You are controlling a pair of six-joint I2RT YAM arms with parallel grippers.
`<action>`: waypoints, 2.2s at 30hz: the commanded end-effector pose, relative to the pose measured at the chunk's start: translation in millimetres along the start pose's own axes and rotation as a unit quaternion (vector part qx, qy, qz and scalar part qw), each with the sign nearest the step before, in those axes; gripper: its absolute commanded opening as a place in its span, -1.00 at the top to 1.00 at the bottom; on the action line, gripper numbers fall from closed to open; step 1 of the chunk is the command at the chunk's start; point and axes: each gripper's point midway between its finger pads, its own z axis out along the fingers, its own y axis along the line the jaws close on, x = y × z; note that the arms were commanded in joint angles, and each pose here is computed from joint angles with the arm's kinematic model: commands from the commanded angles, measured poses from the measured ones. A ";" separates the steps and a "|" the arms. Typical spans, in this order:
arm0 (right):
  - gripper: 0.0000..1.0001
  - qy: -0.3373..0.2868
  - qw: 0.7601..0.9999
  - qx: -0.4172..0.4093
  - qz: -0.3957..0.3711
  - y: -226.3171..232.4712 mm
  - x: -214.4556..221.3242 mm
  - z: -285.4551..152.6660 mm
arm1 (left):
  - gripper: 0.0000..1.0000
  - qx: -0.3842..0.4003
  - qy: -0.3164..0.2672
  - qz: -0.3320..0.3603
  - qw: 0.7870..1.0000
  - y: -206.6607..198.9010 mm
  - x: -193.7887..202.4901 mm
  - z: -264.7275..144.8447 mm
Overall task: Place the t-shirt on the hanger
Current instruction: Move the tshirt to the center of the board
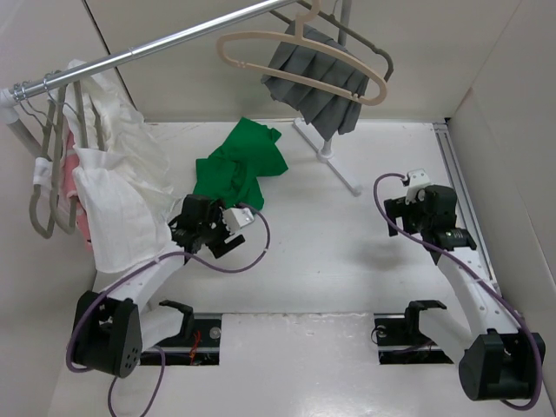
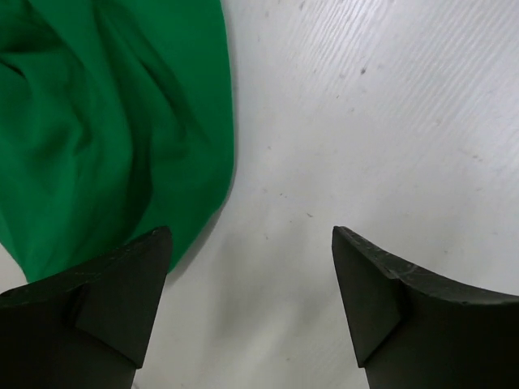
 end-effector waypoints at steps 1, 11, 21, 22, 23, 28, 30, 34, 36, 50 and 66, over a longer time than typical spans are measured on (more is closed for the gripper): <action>-1.00 -0.046 0.998 -0.030 -0.026 6.1 -25.3 -5.7 | -0.55 -0.063 0.003 0.028 0.998 33.8 -9.9 0.4; -1.00 -0.060 0.995 -0.069 -0.039 18.6 -30.3 1.9 | -0.87 -0.105 -0.033 0.037 0.993 67.2 -26.6 34.8; -1.00 -0.086 0.988 -0.097 -0.084 45.6 -53.1 -5.5 | -0.59 0.027 0.009 0.142 0.990 54.4 -20.4 70.8; -1.00 -0.088 0.988 -0.097 -0.086 46.7 -58.0 -5.4 | -0.46 0.068 0.038 0.142 0.987 42.5 -7.0 71.3; -1.00 -0.091 0.987 -0.093 -0.089 47.1 -62.2 -6.8 | -0.37 0.105 0.045 0.147 0.983 32.3 0.4 79.5; -1.00 -0.104 0.982 -0.101 -0.118 60.2 -78.9 -14.3 | 0.56 0.151 0.068 0.175 0.970 22.1 15.6 85.7; -1.00 -0.100 0.982 -0.102 -0.126 61.8 -80.2 -14.4 | 1.00 0.157 0.070 0.181 0.968 20.0 16.6 82.2; -1.00 -0.113 0.980 -0.102 -0.130 65.0 -91.2 -19.2 | 1.00 0.200 0.034 0.240 0.949 -10.2 10.2 58.8; -1.00 -0.118 0.976 -0.119 -0.142 78.5 -97.8 -20.8 | 1.00 0.206 0.002 0.279 0.938 -20.5 -9.0 35.5; -1.00 -0.129 0.900 -0.279 -0.309 233.5 -122.9 -17.9 | -0.57 0.248 -0.196 0.355 0.880 -122.7 -97.7 -79.1; -1.00 -0.102 0.818 -0.456 -0.336 391.4 -99.8 47.7 | 0.40 -0.158 -0.111 -0.189 0.963 9.8 -77.4 -43.7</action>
